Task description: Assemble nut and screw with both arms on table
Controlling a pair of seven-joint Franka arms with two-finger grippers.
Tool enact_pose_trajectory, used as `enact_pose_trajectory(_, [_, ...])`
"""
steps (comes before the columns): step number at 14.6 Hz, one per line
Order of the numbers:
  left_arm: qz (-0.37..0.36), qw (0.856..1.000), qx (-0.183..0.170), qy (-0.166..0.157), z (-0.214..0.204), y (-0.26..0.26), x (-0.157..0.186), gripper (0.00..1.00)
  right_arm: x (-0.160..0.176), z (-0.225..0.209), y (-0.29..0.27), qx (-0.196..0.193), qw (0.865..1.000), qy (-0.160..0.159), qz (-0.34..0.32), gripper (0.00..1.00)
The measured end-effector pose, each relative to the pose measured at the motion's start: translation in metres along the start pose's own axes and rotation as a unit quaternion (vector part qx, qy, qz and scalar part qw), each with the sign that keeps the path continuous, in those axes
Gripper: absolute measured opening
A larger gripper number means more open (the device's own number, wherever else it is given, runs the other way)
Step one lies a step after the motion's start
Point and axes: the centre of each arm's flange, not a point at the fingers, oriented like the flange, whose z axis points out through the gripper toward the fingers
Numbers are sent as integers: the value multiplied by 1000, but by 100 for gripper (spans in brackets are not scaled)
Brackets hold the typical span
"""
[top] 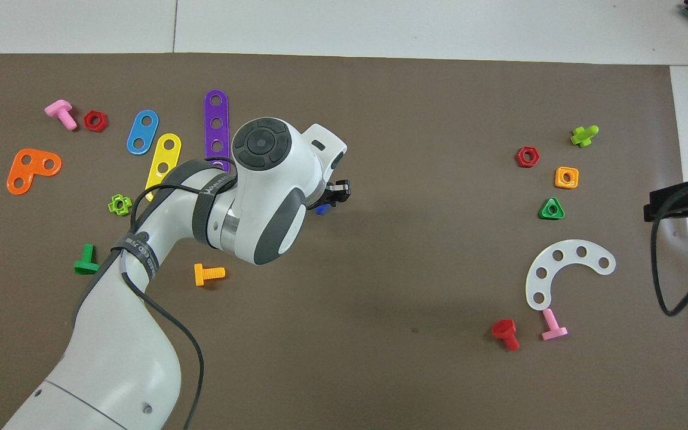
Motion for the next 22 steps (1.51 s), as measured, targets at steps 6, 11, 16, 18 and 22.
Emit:
enact_pose_trajectory(6, [-2, 1000, 0, 2, 6, -2, 3, 47, 0, -1, -1, 0, 1000, 1, -1, 100])
enact_pose_trajectory(11, [-3, 1000, -2, 6, 8, -2, 4, 47, 0, -1, -2, 0, 1000, 1, -2, 100])
enact_pose_trajectory(16, [2, 1000, 1, 10, 8, -1, 3, 47, 0, 0, 2, 3, 1000, 0, 0, 100])
enact_pose_trajectory(18, [3, 1000, 2, 11, 8, -1, 3, 47, 0, 0, 6, 3, 1000, 0, 0, 100])
enact_pose_trajectory(22, [3, 1000, 1, 11, 8, -1, 3, 47, 1, 0, 5, 3, 1000, 0, -1, 100])
